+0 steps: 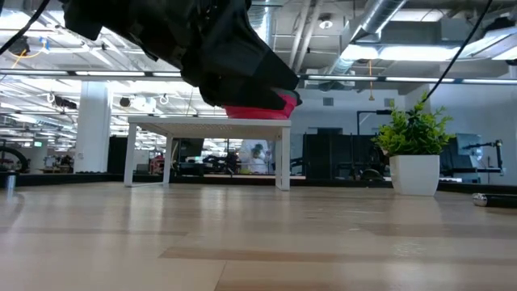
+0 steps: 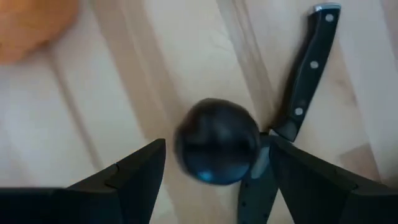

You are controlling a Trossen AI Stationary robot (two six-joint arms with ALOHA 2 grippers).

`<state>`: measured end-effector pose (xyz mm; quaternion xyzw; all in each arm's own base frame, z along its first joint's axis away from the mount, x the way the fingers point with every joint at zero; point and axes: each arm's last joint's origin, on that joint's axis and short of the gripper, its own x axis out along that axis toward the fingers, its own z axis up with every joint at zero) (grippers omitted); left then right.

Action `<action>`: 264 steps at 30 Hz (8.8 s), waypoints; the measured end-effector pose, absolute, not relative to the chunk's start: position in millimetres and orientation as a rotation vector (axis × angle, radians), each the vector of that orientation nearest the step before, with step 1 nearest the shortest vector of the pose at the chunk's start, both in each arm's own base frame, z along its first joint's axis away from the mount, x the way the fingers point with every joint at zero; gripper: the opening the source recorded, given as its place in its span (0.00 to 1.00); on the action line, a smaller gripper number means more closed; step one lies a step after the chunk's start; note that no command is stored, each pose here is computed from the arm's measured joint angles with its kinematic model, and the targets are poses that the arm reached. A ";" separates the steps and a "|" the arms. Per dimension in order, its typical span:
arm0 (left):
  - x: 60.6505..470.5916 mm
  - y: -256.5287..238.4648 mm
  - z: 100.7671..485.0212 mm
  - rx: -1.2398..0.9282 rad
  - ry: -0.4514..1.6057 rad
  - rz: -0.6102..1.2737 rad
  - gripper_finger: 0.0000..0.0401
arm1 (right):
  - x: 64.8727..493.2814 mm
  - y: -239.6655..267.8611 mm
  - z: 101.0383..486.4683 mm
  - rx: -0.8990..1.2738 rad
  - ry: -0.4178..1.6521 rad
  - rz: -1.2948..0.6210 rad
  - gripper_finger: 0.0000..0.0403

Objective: Pick & Place Fruit
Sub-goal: Put the black plum into the red strainer bowl on the shelf, then put the yellow mango into the red strainer bowl on the shelf

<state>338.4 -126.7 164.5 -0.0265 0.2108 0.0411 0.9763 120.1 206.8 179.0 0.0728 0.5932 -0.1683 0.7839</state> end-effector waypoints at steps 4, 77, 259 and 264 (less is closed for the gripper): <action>338.5 -126.8 164.6 -0.054 0.423 0.083 0.74 | 125.1 208.9 166.4 0.121 1.317 -0.397 0.70; 336.4 -135.0 166.6 -0.093 0.402 0.064 0.74 | 387.1 -198.6 354.4 0.013 0.720 -0.560 0.56; 331.6 -119.7 155.3 -0.141 0.379 0.104 0.74 | 294.7 255.6 188.2 -0.714 1.034 1.151 0.77; 331.5 -119.7 155.1 -0.141 0.381 0.102 0.74 | 300.9 252.5 173.0 -0.733 1.056 1.198 0.77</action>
